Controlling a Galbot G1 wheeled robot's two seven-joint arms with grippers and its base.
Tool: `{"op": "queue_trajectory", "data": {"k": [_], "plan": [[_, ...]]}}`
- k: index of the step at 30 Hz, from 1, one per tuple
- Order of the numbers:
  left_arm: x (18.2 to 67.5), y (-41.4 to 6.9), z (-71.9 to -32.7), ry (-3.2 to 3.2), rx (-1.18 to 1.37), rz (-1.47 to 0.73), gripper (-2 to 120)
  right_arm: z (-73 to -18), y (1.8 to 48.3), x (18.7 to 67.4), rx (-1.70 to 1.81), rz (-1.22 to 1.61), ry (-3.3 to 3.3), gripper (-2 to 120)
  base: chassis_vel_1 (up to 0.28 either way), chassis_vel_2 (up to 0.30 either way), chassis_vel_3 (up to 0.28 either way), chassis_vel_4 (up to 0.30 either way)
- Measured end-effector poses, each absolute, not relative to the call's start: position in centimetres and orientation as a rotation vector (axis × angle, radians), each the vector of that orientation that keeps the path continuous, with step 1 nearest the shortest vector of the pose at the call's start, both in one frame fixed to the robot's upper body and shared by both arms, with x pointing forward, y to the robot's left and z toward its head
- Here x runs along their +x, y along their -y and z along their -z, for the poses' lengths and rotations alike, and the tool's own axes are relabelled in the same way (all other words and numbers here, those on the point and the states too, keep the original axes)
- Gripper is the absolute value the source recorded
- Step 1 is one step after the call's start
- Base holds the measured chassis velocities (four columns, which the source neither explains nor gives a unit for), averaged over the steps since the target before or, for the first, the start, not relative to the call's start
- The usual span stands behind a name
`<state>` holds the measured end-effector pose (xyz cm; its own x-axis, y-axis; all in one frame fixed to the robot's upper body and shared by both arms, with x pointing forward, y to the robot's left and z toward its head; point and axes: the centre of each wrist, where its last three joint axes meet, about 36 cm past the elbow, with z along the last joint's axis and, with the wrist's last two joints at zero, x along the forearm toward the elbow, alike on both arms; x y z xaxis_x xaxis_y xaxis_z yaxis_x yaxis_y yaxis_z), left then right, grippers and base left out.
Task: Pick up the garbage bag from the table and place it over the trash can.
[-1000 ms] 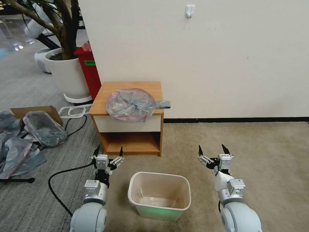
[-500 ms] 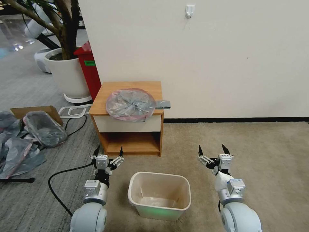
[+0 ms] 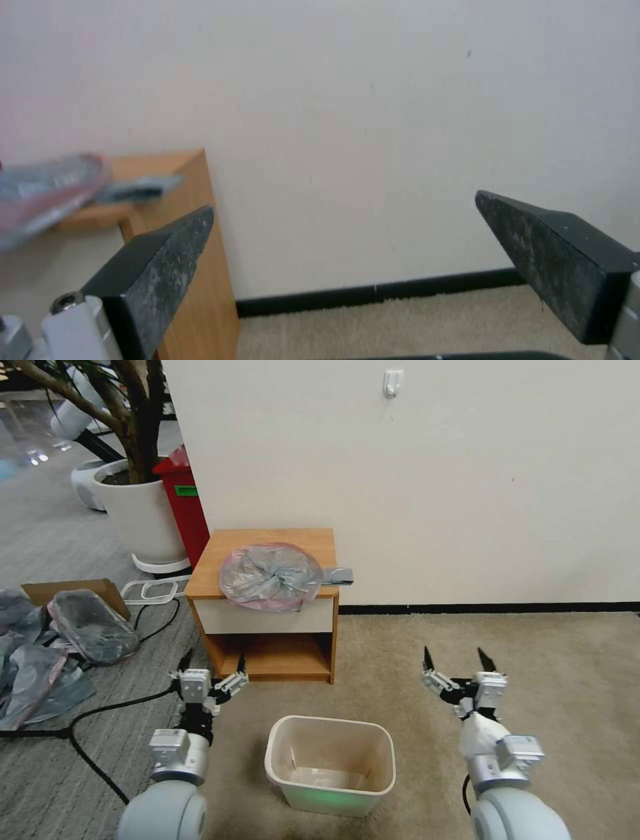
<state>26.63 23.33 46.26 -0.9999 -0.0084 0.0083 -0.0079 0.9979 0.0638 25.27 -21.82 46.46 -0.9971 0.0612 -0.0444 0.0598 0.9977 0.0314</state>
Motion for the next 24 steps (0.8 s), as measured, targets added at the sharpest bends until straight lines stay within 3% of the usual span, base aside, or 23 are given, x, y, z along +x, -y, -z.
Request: {"op": "queue_trajectory", "data": {"k": [8, 24], "plan": [[24.1, -23.0, -51.8, 3.159, 0.001, 0.084, 100, -49.1, 20.9, 23.1, 0.11, -0.173, -3.103, 100, 0.0, 0.0, 0.0, 0.0], [22.5, -25.3, -51.5, 3.045, 0.097, 0.155, 100, -47.0, 21.0, 27.1, 0.017, -0.342, -3.121, 100, 0.0, 0.0, 0.0, 0.0]]}}
